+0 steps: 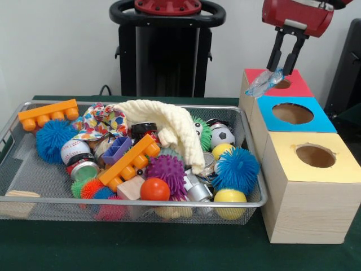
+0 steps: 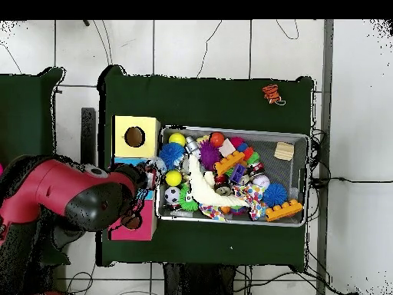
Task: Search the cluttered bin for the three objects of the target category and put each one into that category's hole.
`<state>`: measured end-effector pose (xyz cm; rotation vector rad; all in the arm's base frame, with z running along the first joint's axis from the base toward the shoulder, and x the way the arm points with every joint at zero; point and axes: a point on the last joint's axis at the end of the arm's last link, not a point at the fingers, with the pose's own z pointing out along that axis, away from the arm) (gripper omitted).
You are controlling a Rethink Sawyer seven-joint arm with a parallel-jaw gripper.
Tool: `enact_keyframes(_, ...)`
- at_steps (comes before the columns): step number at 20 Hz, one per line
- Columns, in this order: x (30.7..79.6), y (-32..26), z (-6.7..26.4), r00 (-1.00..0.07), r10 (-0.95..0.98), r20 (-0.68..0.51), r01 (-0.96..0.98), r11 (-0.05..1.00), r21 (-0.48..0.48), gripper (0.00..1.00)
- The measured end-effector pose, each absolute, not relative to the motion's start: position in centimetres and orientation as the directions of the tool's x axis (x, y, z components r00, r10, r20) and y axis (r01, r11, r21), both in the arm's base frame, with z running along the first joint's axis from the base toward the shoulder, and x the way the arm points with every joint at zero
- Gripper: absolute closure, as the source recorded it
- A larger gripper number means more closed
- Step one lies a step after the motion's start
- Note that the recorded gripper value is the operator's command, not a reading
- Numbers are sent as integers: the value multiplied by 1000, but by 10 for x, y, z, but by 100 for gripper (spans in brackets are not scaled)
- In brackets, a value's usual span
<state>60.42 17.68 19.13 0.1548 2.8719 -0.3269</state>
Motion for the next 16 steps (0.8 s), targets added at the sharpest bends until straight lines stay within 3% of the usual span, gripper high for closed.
enact_keyframes(16,605,179,190,-963,75,-258,129,972,-198,100)
